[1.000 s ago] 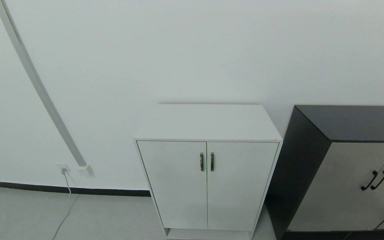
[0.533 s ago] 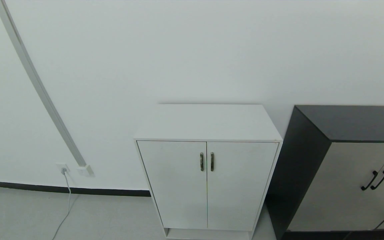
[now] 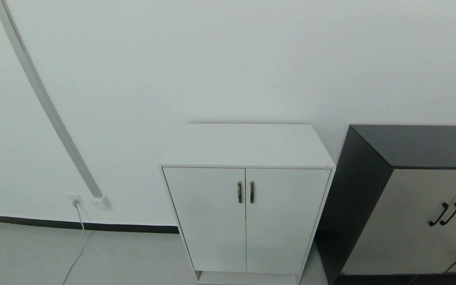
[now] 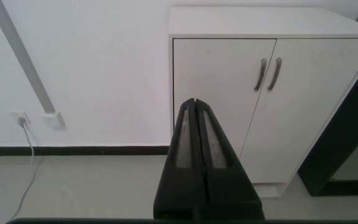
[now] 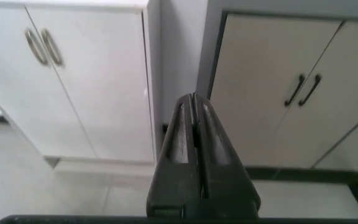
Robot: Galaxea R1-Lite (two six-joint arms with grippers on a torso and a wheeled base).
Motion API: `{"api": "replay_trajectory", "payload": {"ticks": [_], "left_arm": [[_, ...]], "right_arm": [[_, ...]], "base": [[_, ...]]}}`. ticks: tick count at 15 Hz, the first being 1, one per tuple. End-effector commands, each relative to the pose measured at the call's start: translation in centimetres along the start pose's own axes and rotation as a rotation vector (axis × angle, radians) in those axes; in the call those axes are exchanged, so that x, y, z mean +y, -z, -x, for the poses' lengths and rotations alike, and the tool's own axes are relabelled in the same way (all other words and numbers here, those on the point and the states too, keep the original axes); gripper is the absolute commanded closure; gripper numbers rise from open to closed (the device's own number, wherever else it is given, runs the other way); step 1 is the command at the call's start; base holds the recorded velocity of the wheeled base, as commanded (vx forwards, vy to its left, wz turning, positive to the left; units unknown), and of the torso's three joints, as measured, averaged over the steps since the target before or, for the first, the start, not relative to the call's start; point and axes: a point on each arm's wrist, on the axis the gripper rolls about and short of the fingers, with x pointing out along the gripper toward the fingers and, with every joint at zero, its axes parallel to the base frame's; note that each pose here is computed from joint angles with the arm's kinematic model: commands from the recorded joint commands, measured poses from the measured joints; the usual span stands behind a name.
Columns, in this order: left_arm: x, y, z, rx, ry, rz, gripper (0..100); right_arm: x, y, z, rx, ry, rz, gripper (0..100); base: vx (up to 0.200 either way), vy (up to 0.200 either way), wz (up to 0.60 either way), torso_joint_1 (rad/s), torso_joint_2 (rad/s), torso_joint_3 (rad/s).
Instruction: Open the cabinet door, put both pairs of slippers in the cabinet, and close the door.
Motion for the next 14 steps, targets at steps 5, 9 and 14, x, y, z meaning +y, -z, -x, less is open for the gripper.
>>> {"api": "replay_trajectory", "payload": {"ticks": [5,9,14], "left_arm": [[0.0,-0.01,-0.01,0.001,0.0,-0.002,100],[0.0,-0.01,-0.01,0.001,-0.001,0.0,100],[0.0,-0.01,-0.01,0.001,-0.001,0.0,100]], "right_arm": [[0.04,0.73,0.54,-0.09,0.014,-0.147,100],[0.06,0.74,0.54,-0.088,0.009,-0.136,100],[0.06,0.76,0.54,-0.086,0.008,-0.126,100]], "base": [[0.0,0.0,0.0,0.0,0.0,0.0],[0.0,0.0,0.0,0.0,0.0,0.0],[0.0,0.0,0.0,0.0,0.0,0.0]]}}
